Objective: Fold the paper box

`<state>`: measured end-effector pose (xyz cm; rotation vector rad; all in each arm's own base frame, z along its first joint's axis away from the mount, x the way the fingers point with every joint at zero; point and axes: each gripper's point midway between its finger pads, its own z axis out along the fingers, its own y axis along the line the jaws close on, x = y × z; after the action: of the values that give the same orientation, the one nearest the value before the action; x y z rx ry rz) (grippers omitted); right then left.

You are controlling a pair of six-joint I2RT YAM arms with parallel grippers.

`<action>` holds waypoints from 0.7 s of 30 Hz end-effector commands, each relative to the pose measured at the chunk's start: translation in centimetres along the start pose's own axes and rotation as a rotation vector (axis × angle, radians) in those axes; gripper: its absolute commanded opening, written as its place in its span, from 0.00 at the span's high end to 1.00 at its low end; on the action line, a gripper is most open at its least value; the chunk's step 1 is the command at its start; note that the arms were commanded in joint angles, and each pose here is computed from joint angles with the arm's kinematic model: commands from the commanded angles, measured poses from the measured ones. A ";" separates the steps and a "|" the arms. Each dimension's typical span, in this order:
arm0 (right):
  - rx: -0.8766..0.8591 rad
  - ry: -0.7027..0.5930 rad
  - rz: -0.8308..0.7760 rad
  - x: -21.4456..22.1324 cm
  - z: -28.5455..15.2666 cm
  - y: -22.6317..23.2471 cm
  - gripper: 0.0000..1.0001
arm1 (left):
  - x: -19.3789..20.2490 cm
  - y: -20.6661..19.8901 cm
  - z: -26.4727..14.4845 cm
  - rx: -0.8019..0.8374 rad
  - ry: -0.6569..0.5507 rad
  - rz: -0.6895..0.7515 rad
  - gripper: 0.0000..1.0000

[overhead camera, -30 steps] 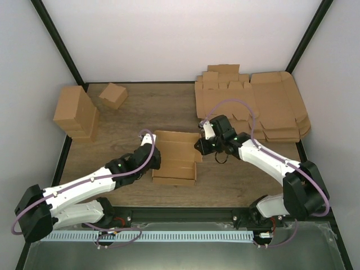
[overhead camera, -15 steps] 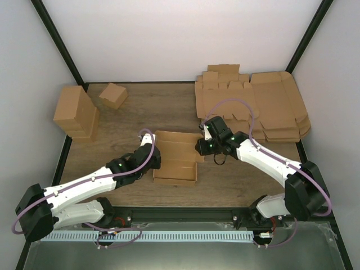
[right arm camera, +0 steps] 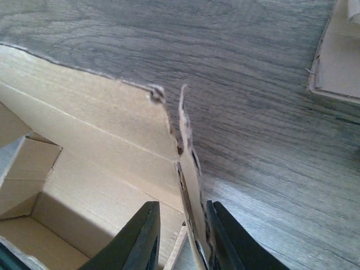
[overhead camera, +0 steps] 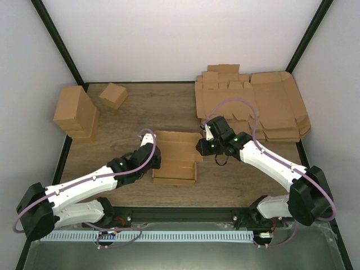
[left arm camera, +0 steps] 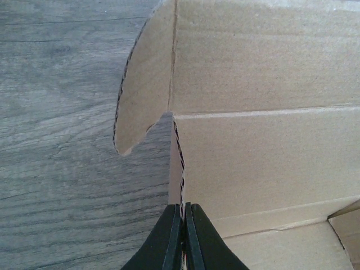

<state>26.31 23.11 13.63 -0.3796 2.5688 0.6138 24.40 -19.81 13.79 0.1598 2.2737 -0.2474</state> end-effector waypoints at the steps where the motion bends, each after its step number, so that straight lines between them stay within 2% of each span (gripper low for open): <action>1: -0.053 -0.016 -0.021 -1.0 -0.8 1.6 0.76 | -1.2 -0.6 -0.2 0.009 -0.026 -0.004 0.96; 13: -0.046 0.035 0.006 -0.2 -1.1 2.1 0.96 | -0.6 -1.1 0.0 0.035 -0.006 -0.023 0.96; 15: -0.032 0.017 0.019 -0.6 -1.3 2.0 0.99 | -0.6 -1.4 0.2 0.051 -0.006 -0.030 0.96; 21: 0.020 -0.107 0.078 -3.4 -1.5 1.3 0.99 | -0.8 -1.8 0.8 0.076 -0.059 -0.063 0.96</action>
<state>25.57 23.21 13.89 -0.3371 2.6151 0.6148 24.59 -20.72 13.68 0.1558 2.2692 -0.2946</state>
